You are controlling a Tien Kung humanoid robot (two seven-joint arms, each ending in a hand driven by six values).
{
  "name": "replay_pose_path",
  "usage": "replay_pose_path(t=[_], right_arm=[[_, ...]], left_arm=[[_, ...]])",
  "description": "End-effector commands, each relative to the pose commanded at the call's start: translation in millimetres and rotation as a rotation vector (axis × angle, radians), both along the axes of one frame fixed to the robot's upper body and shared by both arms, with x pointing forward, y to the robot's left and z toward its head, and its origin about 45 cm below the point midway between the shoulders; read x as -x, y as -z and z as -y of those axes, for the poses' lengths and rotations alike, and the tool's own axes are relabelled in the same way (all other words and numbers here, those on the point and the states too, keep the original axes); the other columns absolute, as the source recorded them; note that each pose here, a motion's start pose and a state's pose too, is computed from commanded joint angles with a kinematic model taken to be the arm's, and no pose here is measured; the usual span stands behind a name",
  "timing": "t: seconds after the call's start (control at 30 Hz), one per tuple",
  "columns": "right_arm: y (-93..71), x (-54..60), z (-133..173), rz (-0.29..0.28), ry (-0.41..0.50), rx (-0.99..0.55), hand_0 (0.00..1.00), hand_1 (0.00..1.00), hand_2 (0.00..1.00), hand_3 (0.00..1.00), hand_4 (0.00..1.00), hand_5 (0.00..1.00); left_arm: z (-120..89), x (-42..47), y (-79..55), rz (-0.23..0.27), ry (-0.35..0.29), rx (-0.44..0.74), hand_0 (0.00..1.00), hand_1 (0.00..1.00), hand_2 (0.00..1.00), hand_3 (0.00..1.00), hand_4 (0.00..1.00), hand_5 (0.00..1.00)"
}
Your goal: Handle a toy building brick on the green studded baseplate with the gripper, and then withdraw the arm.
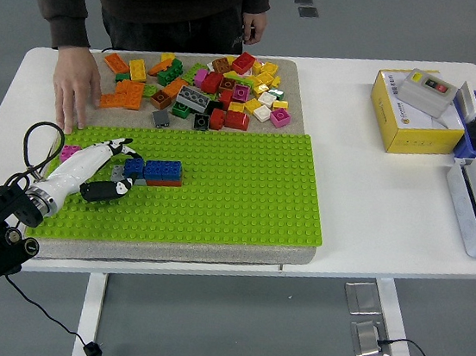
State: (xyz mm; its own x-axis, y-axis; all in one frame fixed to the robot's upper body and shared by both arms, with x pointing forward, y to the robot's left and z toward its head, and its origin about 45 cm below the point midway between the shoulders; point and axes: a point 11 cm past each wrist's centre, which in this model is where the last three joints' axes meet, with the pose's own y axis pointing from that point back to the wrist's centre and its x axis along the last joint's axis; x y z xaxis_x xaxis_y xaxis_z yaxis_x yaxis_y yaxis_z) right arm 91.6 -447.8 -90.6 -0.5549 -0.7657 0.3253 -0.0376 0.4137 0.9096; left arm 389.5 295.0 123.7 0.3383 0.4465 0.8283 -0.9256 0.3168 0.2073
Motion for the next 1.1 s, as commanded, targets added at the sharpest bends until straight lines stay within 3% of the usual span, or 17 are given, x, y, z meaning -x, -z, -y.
replay_pose_path(t=[0.77,1.1], right_arm=[[-0.8,-2.5,0.8,0.006,0.004,0.001,0.602,0.475,0.672,0.648,0.605,0.998],[-0.7,-2.6,0.5,0.008,0.004,0.001,0.599,0.472,0.672,0.648,0.606,0.998]], left_arm=[[9.7,-0.7,-0.1,0.016,0.053,-0.061,0.998,0.996,0.998,0.705,0.514,0.402],[7.1,-2.6,-0.2,0.021,0.037,-0.069,0.998,0.996,0.998,0.738,0.542,0.449]])
